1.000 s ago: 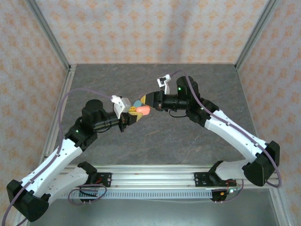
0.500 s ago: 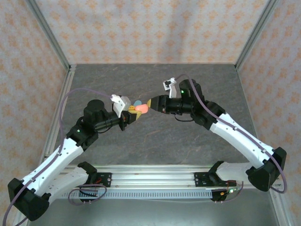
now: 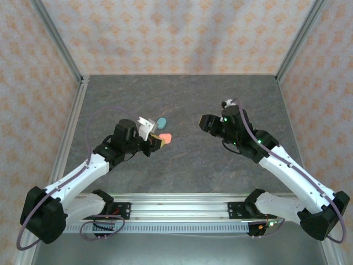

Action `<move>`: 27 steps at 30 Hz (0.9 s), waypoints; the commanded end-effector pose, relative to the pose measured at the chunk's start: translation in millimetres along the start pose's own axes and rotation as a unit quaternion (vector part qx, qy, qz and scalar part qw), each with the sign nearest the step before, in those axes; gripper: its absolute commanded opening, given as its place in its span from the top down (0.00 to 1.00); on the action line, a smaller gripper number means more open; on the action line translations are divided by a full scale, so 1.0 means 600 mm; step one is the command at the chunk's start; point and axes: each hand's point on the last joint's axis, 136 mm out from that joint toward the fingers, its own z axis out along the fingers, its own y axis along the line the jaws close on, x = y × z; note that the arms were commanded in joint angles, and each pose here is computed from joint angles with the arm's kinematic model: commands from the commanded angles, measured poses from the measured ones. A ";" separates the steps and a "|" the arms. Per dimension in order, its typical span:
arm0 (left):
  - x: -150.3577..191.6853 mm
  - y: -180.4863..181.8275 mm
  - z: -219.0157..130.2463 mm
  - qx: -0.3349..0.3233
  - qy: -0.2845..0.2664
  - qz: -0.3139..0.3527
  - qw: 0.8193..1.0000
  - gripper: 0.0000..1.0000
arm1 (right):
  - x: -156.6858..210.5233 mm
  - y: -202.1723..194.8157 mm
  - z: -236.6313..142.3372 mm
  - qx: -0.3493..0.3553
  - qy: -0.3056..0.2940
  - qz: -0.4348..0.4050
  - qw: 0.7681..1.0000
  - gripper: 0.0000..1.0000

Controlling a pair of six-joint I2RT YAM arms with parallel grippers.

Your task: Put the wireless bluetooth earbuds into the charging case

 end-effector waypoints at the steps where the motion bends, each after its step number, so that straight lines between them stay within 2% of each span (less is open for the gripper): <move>1: 0.037 0.015 0.014 -0.008 0.030 -0.032 0.999 1.00 | -0.009 -0.056 -0.005 0.064 -0.045 0.010 0.997 0.36; 6: 0.115 0.039 0.049 -0.020 0.114 -0.096 0.989 1.00 | -0.001 -0.087 0.004 0.095 -0.057 0.009 0.994 0.27; 10: 0.155 0.050 0.065 -0.027 0.154 -0.132 0.979 1.00 | 0.007 -0.115 0.011 0.128 -0.062 0.002 0.990 0.21; 19: 0.198 0.069 0.079 -0.049 0.217 -0.158 0.962 1.00 | 0.021 -0.182 0.019 0.201 -0.076 -0.011 0.977 0.09; 20: 0.199 0.070 0.079 -0.053 0.222 -0.159 0.961 0.98 | 0.020 -0.187 0.018 0.208 -0.079 -0.014 0.975 0.08; 23: 0.196 0.080 0.076 -0.072 0.228 -0.159 0.958 0.85 | 0.011 -0.208 0.012 0.237 -0.095 -0.027 0.966 0.00; 25: 0.190 0.085 0.072 -0.086 0.230 -0.156 0.957 0.74 | 0.001 -0.222 0.007 0.257 -0.104 -0.040 0.960 0.01; 27: 0.182 0.090 0.067 -0.099 0.226 -0.152 0.957 0.67 | -0.010 -0.237 0.003 0.273 -0.112 -0.042 0.955 0.01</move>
